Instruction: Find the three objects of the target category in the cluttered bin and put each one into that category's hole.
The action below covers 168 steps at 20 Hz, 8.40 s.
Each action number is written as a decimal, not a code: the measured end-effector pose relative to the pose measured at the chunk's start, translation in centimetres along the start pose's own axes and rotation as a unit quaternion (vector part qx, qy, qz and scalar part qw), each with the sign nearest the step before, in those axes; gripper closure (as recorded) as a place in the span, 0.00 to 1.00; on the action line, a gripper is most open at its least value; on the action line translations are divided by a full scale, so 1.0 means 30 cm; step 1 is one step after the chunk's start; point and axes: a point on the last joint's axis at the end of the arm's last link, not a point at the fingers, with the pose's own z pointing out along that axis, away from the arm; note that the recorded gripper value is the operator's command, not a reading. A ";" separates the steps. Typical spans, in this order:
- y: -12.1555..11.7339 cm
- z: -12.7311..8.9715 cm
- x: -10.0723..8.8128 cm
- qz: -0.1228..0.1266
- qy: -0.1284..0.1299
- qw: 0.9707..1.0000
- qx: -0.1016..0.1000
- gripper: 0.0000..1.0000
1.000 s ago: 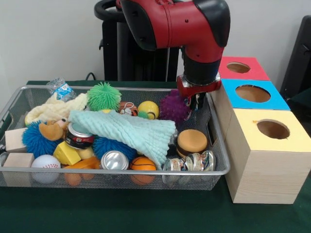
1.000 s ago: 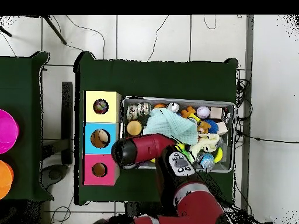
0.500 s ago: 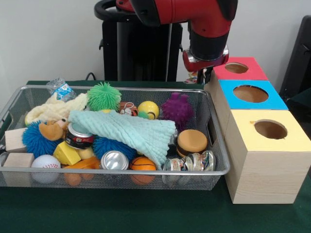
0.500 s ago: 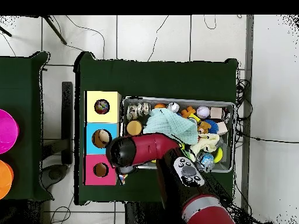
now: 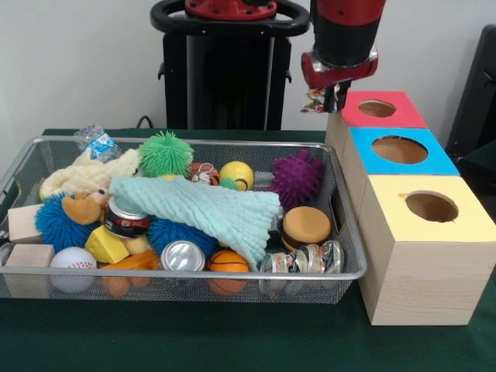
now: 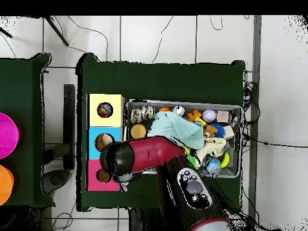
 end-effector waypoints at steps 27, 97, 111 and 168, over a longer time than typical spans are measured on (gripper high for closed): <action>0.354 -0.682 -0.215 -0.082 -0.136 0.980 0.118 1.00; 0.267 -0.233 -0.722 -0.054 -0.277 0.945 0.165 1.00; 0.267 -0.237 -0.724 -0.046 -0.286 0.944 0.157 1.00; 0.104 -0.118 -0.656 -0.023 -0.262 0.949 0.173 1.00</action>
